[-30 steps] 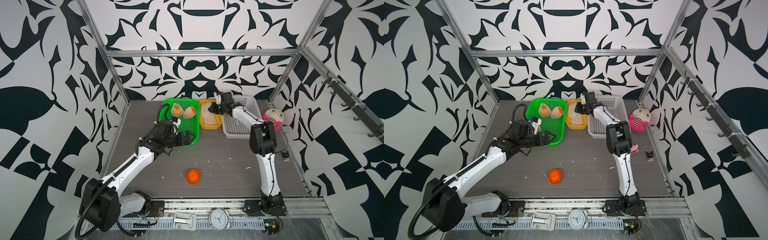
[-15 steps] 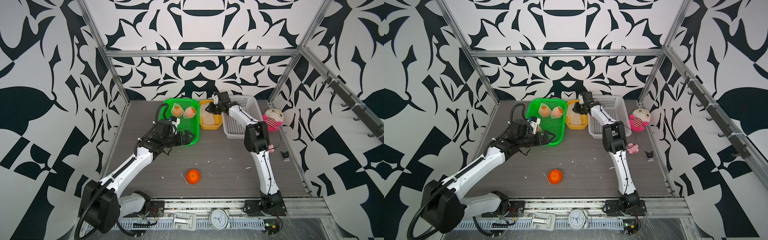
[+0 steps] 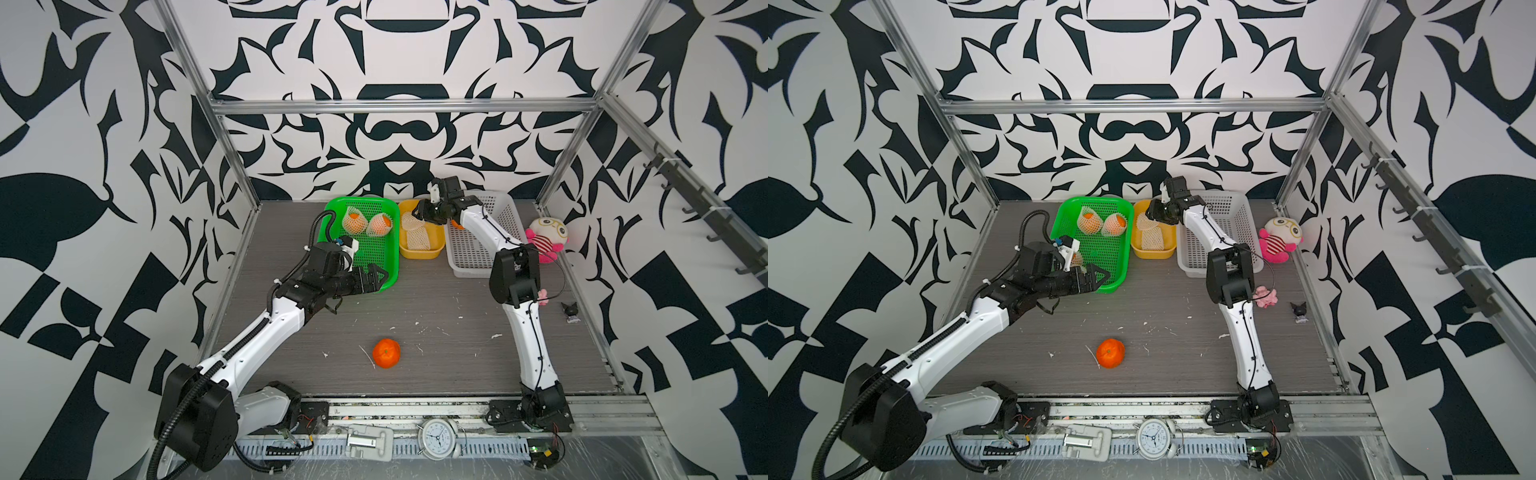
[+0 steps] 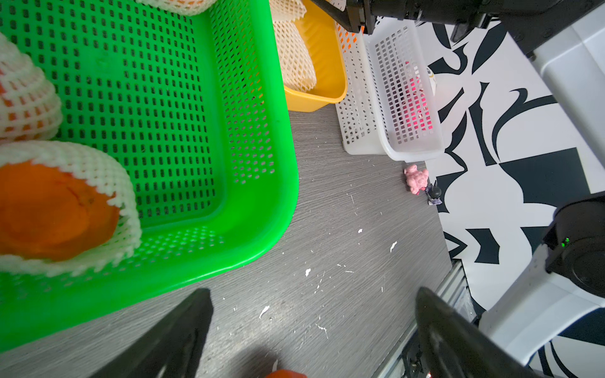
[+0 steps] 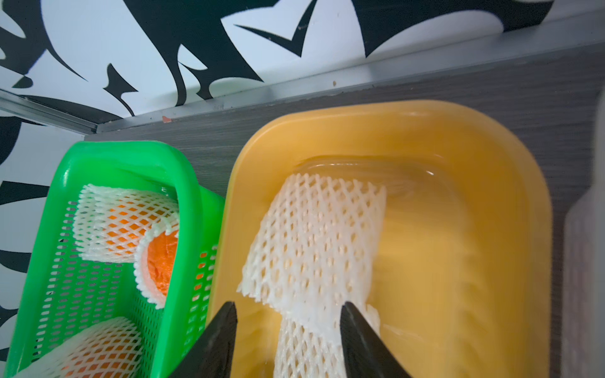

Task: Remove foam nets from oranges
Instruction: Place the foam net into the storage box, then pick up the orange from the center of the board.

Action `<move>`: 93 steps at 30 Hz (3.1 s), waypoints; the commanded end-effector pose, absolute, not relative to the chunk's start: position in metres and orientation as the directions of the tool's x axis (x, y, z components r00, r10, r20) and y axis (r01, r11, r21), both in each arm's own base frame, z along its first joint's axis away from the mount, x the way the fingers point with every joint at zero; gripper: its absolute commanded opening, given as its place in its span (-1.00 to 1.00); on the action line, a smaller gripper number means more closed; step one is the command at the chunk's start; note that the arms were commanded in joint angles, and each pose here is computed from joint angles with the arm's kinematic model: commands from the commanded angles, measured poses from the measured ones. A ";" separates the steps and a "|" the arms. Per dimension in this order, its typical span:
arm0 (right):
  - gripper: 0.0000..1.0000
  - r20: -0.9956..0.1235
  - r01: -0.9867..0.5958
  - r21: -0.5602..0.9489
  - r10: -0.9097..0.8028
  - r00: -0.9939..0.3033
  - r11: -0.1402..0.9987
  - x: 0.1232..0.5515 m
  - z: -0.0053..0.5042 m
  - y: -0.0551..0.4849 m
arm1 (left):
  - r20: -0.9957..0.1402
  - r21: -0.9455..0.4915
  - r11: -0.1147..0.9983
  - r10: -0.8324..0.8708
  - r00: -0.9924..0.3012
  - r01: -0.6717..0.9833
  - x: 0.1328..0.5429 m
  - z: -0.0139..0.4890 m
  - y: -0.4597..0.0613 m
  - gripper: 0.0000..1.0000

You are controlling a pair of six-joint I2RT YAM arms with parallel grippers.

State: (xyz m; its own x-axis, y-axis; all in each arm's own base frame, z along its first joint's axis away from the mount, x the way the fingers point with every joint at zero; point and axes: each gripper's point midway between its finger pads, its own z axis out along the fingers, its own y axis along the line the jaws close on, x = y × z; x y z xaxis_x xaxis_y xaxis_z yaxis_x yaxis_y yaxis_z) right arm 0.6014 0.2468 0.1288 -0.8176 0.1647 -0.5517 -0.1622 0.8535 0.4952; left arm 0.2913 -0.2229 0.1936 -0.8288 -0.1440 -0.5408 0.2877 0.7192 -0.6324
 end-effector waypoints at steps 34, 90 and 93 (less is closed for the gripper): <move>0.65 -0.822 -0.991 -0.086 -0.555 0.128 -0.101 0.153 0.118 0.349 | -0.250 -0.691 0.721 -0.161 -0.955 0.059 0.218 0.142 -0.196 0.99; 0.01 -0.828 -0.902 -0.154 -0.551 -0.105 0.403 0.258 0.223 0.304 | -0.323 -0.714 0.691 -0.182 -0.929 0.113 0.237 0.181 -0.199 0.99; -0.18 -0.843 -0.781 -0.114 -0.476 -0.252 0.615 0.309 0.239 0.260 | -0.333 -0.722 0.678 -0.167 -0.928 0.137 0.245 0.191 -0.209 0.99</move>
State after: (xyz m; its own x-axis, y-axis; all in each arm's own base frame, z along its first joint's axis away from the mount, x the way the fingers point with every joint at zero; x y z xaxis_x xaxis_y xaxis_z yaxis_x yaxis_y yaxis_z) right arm 0.2725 0.2993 0.2326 -0.0884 -0.5112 -0.8549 -0.8947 0.4180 -0.1575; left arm 0.2365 -0.1974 0.1716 -0.9347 -0.1834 -0.3044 0.0883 0.7099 -0.6987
